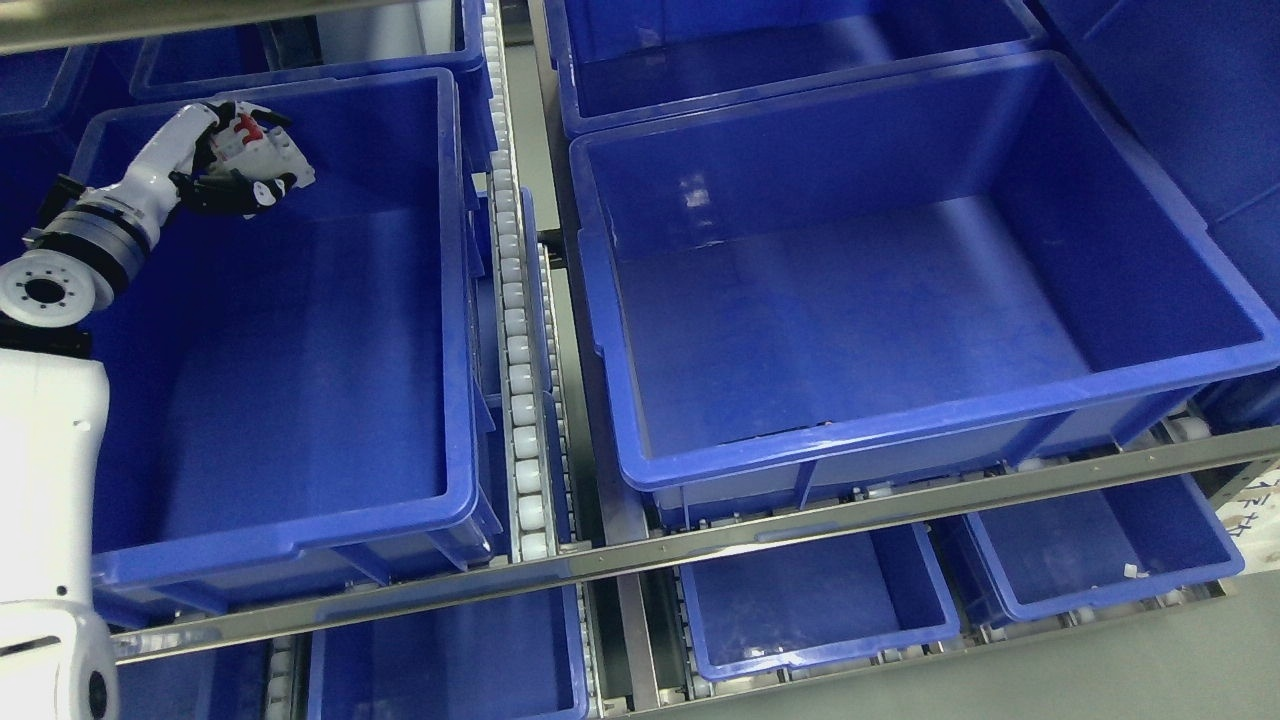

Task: Place circuit breaker on shelf
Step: 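Lower the left hand into the upper blue bin and release the breaker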

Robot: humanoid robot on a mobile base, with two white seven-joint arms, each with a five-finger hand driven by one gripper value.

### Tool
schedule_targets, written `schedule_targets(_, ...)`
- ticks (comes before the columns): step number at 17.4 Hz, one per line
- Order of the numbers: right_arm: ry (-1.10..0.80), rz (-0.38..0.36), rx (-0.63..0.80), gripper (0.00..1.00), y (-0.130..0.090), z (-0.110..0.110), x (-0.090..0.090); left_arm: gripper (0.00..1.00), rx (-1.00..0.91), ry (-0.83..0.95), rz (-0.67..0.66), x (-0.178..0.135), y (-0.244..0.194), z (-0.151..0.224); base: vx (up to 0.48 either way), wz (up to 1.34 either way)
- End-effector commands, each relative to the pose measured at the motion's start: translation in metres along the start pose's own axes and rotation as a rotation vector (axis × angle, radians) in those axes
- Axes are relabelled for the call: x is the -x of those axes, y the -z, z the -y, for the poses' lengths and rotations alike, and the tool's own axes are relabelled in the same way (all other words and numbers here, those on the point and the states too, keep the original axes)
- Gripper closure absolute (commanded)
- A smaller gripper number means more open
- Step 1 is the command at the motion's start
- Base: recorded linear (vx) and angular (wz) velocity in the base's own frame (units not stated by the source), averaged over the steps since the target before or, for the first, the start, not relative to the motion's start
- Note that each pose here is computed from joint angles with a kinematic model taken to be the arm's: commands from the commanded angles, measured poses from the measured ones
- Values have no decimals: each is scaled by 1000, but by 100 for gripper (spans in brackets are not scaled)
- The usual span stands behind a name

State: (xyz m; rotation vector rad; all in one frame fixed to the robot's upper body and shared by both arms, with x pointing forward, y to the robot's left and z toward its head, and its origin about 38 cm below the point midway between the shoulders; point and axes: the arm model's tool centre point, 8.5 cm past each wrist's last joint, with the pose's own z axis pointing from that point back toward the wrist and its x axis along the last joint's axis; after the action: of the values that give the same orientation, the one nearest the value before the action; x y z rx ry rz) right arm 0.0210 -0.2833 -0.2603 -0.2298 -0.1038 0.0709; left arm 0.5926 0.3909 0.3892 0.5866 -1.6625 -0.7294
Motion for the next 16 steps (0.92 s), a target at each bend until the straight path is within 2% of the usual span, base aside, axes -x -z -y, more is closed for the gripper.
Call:
schedule_targets(1, -27, -27, 15, 0, 1, 10, 4, 75, 126, -6, -191, 55, -3, 33, 3, -13)
schedule_targets(3, -27, -27, 13, 0, 1, 10, 4, 53, 143, 16, -200, 55, -2, 37, 1, -7)
schedule_targets(7, -27, -27, 13, 0, 1, 10, 4, 34, 139, 23, -244, 58, -1, 38, 0, 0)
schedule_targets(9, -27, -27, 15, 0, 1, 10, 4, 17, 109, 16, -223, 49, 2, 28, 0, 0)
schedule_targets(10, -27, -27, 15, 0, 1, 10, 4, 14, 62, 3, -196, 40, 4, 16, 0, 0)
schedule_targets(12, -27, -27, 13, 0, 1, 10, 4, 4, -181, -97, -99, 6, 9, -32, 0, 0)
schedule_targets(13, -27, -27, 15, 0, 1, 10, 4, 2, -331, -213, -28, -14, 11, -47, 0, 0)
schedule_targets(15, -27, -27, 15, 0, 1, 10, 4, 1, -605, -508, 108, -38, 6, -59, 6, -24)
schedule_targets(16, -27, -26, 15, 0, 1, 10, 3, 1, -675, -568, 176, -45, -3, -65, 8, -37)
